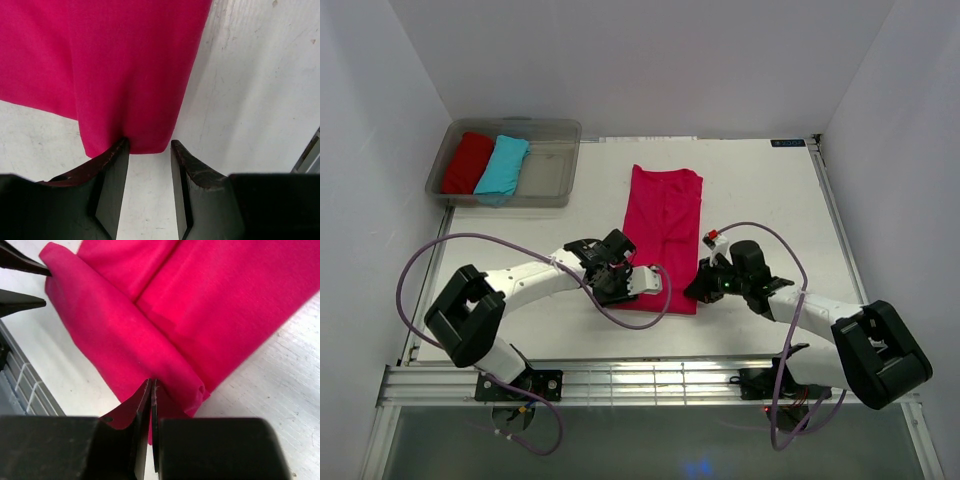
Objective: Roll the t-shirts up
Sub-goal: Roll the T-shirt to the center of the board.
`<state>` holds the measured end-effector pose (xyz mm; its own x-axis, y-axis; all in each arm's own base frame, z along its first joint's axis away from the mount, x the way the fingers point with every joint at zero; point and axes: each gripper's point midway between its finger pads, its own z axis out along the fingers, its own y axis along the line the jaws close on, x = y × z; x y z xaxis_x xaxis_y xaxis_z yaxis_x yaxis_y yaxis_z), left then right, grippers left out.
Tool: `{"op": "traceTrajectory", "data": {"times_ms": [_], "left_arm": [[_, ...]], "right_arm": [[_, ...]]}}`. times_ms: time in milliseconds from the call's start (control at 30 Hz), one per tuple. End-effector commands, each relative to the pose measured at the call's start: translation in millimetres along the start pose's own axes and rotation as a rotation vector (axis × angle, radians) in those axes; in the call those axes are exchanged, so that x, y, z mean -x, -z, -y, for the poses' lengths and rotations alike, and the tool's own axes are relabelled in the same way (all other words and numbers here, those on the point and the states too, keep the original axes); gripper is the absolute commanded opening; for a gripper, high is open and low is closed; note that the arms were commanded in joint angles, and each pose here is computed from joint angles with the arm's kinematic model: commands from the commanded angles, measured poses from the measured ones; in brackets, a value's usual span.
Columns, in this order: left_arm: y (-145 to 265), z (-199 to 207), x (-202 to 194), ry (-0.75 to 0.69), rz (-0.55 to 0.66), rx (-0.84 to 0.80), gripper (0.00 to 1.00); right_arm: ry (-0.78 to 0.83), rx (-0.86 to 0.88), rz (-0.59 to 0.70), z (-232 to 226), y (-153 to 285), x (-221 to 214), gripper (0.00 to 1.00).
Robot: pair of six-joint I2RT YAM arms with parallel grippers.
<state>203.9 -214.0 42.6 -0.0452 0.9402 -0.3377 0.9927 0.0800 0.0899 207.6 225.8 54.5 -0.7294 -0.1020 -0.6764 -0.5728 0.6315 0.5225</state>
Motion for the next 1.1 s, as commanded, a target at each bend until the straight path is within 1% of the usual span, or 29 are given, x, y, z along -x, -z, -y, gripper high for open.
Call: {"op": "traceTrajectory", "data": {"times_ms": [0, 133, 267, 300, 367, 400, 433, 500, 533, 567, 600, 633, 667, 733, 767, 833, 867, 900, 967, 1000, 1067], "left_arm": [[-11, 8, 1, -0.007, 0.007, -0.028, 0.5], [-17, 7, -1, -0.011, 0.0, -0.024, 0.5], [-16, -2, 5, -0.002, 0.01, 0.011, 0.5], [-14, -5, 8, 0.008, 0.013, 0.02, 0.5], [0, -12, 26, 0.02, 0.055, 0.033, 0.5], [6, -10, 26, 0.027, 0.045, 0.02, 0.5], [14, -15, 36, 0.029, 0.063, 0.029, 0.5], [20, -9, 31, 0.041, 0.04, 0.004, 0.5], [21, -6, 29, 0.046, 0.033, -0.005, 0.5], [23, -2, 27, 0.055, 0.025, -0.013, 0.5], [24, 5, 22, 0.078, 0.005, -0.031, 0.5], [24, 10, 22, 0.083, 0.003, -0.041, 0.5], [24, 15, 19, 0.091, -0.006, -0.052, 0.5], [23, 25, 18, 0.101, 0.008, -0.07, 0.5], [16, 34, 7, 0.11, -0.014, -0.091, 0.5], [8, 38, 0, 0.118, -0.014, -0.087, 0.5], [4, 37, -4, 0.122, -0.02, -0.075, 0.5], [-2, 32, -9, 0.12, -0.025, -0.038, 0.5], [-4, 20, -8, 0.12, -0.019, 0.028, 0.5], [-5, 13, -4, 0.127, -0.007, 0.059, 0.5], [-7, 13, -5, 0.148, -0.009, 0.065, 0.5]], "right_arm": [[0.008, -0.04, 0.017, 8, -3, 4, 0.08], [-0.002, -0.082, 0.026, 16, -3, 3, 0.08], [0.003, -0.071, 0.027, 13, -4, 7, 0.08], [0.011, -0.075, 0.025, 14, -4, 8, 0.08], [0.037, -0.081, 0.015, 14, -3, 10, 0.08], [0.069, -0.094, 0.012, 16, -1, 14, 0.09], [0.099, -0.097, 0.016, 16, 0, 17, 0.11], [0.187, -0.109, 0.036, 11, 7, 27, 0.15], [0.296, -0.113, 0.069, 8, 14, 37, 0.19], [0.327, -0.125, 0.089, 7, 19, 42, 0.23], [0.372, -0.095, 0.1, -2, 21, 44, 0.29], [0.485, -0.09, 0.11, -3, 25, 46, 0.31], [0.542, -0.08, 0.144, -11, 31, 51, 0.34], [0.629, -0.042, 0.133, -20, 33, 41, 0.39], [0.72, -0.031, 0.137, -23, 36, 40, 0.4], [0.838, 0.013, 0.095, -28, 36, 20, 0.41], [0.951, 0.022, 0.095, -30, 35, 17, 0.43], [1.023, 0.053, 0.089, -40, 33, 10, 0.45], [1.124, 0.058, 0.076, -38, 31, -3, 0.47], [1.14, 0.028, 0.06, -31, 30, -7, 0.47], [1.152, 0.019, 0.011, -25, 27, -17, 0.48]]}}
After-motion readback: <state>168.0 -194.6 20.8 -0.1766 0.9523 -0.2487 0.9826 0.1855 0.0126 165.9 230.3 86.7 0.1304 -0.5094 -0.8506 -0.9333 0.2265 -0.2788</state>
